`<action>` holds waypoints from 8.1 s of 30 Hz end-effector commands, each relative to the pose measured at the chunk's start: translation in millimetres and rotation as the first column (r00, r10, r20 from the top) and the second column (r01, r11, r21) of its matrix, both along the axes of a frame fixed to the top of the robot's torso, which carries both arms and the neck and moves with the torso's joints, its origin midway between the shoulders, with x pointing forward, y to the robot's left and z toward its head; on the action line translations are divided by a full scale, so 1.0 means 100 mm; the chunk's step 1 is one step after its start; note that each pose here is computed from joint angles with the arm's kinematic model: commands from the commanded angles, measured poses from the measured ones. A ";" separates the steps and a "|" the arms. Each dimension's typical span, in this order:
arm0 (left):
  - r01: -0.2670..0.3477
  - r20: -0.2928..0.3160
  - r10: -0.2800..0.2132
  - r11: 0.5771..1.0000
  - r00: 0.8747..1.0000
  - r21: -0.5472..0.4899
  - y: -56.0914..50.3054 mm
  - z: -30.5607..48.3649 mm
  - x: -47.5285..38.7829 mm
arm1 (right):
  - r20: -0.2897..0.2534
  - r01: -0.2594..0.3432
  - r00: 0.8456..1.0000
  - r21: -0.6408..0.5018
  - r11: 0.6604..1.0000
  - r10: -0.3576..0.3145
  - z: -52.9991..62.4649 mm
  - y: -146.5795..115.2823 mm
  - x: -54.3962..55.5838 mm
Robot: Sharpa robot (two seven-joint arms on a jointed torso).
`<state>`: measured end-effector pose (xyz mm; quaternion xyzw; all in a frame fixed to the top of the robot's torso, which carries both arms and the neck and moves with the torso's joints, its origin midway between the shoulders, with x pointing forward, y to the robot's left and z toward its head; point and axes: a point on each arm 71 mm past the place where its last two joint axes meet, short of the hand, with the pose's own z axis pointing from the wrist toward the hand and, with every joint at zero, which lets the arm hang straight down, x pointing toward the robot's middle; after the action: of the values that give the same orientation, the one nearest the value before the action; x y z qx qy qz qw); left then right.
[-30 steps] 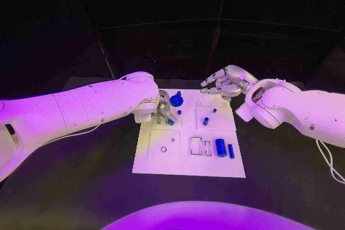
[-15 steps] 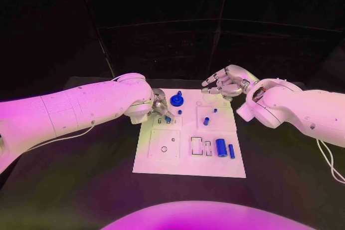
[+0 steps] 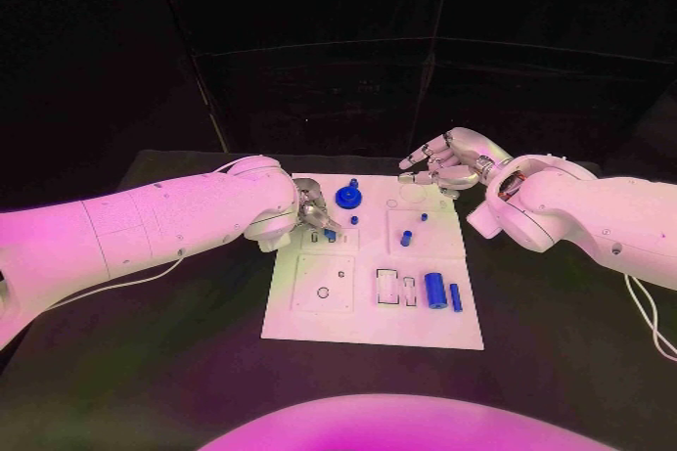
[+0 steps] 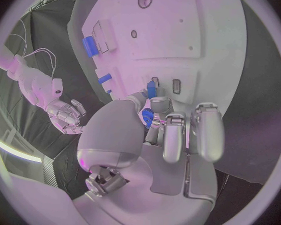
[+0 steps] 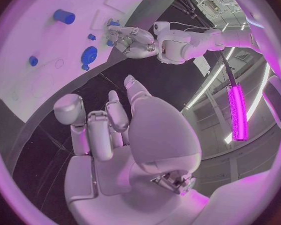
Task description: Assemble the parts on the task board
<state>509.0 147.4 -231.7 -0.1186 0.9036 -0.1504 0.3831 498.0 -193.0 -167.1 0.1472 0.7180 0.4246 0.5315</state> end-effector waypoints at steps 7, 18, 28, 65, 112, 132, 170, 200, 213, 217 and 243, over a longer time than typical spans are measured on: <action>0.002 0.085 -0.004 1.000 0.996 0.022 -0.05 -0.028 0.013 | 0.000 -0.014 1.000 0.007 1.000 0.014 0.01 0.02 0.00; 0.021 0.050 -0.024 0.998 0.998 0.060 -0.02 -0.067 -0.012 | -0.001 -0.014 1.000 0.006 1.000 0.014 0.01 0.02 0.01; 0.028 0.019 -0.030 0.996 0.999 0.088 0.01 -0.087 -0.030 | -0.002 -0.016 1.000 0.006 1.000 0.016 0.01 0.03 0.01; 0.074 -0.040 -0.070 0.990 0.997 0.121 -0.02 -0.131 -0.090 | -0.006 -0.025 1.000 0.005 1.000 0.025 0.00 0.05 0.01; 0.069 -0.068 -0.058 0.983 0.996 0.168 -0.08 -0.152 -0.003 | -0.006 -0.022 1.000 0.005 1.000 0.022 0.00 0.05 0.01; 0.064 -0.072 -0.052 0.982 0.996 0.177 -0.07 -0.157 0.021 | -0.006 -0.022 1.000 0.005 1.000 0.022 0.00 0.04 0.01; 0.033 0.037 -0.036 0.996 0.999 0.080 -0.04 0.426 0.118 | -0.004 -0.013 1.000 0.002 1.000 0.013 0.00 0.02 0.04; -0.062 -0.009 0.066 0.971 0.998 0.232 0.35 0.525 0.746 | -0.004 -0.019 1.000 0.004 1.000 0.019 -0.01 0.05 0.05; -0.037 -0.033 0.047 0.963 0.998 0.268 0.30 0.389 0.745 | -0.004 -0.023 1.000 0.005 1.000 0.023 -0.01 0.07 0.05; -0.025 -0.041 0.037 0.963 0.998 0.269 0.28 0.373 0.734 | -0.005 -0.023 1.000 0.005 1.000 0.024 -0.01 0.07 0.05; 0.004 -0.079 0.017 0.966 0.997 0.257 0.22 0.309 0.705 | -0.007 -0.026 1.000 0.004 1.000 0.026 -0.01 0.09 0.06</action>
<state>579.9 171.3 -200.9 -0.0811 0.9271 -0.0194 0.3654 503.7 -185.3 -169.5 0.1430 0.7217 0.4279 0.5249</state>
